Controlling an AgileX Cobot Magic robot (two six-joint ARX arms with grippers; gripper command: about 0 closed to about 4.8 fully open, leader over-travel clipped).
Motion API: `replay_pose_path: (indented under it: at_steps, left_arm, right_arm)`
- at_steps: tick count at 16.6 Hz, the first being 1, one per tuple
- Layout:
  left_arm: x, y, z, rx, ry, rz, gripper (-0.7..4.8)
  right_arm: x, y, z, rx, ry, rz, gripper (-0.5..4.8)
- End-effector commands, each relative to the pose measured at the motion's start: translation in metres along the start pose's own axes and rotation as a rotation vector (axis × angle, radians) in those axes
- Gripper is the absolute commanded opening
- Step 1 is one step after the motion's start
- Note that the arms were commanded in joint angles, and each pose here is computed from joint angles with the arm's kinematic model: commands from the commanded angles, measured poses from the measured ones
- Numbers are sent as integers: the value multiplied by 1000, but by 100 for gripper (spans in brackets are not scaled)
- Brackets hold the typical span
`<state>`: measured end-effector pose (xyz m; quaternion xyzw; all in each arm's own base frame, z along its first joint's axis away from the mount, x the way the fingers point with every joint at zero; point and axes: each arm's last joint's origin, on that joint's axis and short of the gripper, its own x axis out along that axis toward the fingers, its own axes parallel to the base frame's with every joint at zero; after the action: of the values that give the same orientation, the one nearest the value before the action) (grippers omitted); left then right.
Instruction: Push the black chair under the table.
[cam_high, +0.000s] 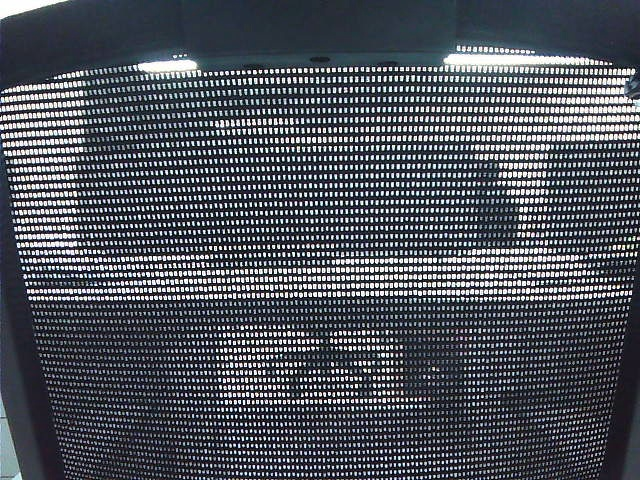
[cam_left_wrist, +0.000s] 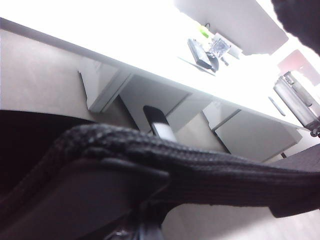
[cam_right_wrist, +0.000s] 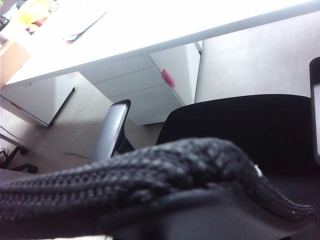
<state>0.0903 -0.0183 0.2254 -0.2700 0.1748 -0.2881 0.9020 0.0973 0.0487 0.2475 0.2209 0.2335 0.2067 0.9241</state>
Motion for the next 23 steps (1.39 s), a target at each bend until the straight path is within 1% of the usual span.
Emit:
replay_pose_path:
  at_steps: [1, 3, 4, 7, 10, 11, 15, 17, 19, 23]
  left_arm:
    - [6, 1, 8, 26, -38, 6, -6]
    - [13, 6, 11, 29, -29, 18, -6]
    - [15, 7, 13, 42, -29, 19, -6]
    - [20, 10, 16, 43, -31, 21, -6]
    - [21, 11, 17, 55, -43, 39, -6]
    - [22, 12, 18, 87, -66, 70, -6]
    - [27, 16, 19, 76, -49, 80, -6]
    - [33, 19, 24, 93, -72, 69, -6]
    - [38, 22, 27, 94, -81, 74, -6]
    - [54, 34, 32, 98, -92, 85, -6]
  right_arm:
    - [-1, 3, 6, -6, -64, 18, -6]
    - [-1, 4, 8, -8, -89, 14, -6]
    - [-1, 4, 9, -9, -100, 14, -6]
    - [-1, 4, 10, -9, -111, 11, -6]
    - [-1, 4, 11, -23, -133, -17, -6]
    - [3, 4, 13, -44, -140, -19, -6]
    - [18, 5, 17, -45, -135, -14, -6]
    - [28, 6, 21, -52, -148, -5, -6]
    - [31, 4, 23, -49, -149, -13, -6]
    - [39, -7, 30, -72, -151, -36, -6]
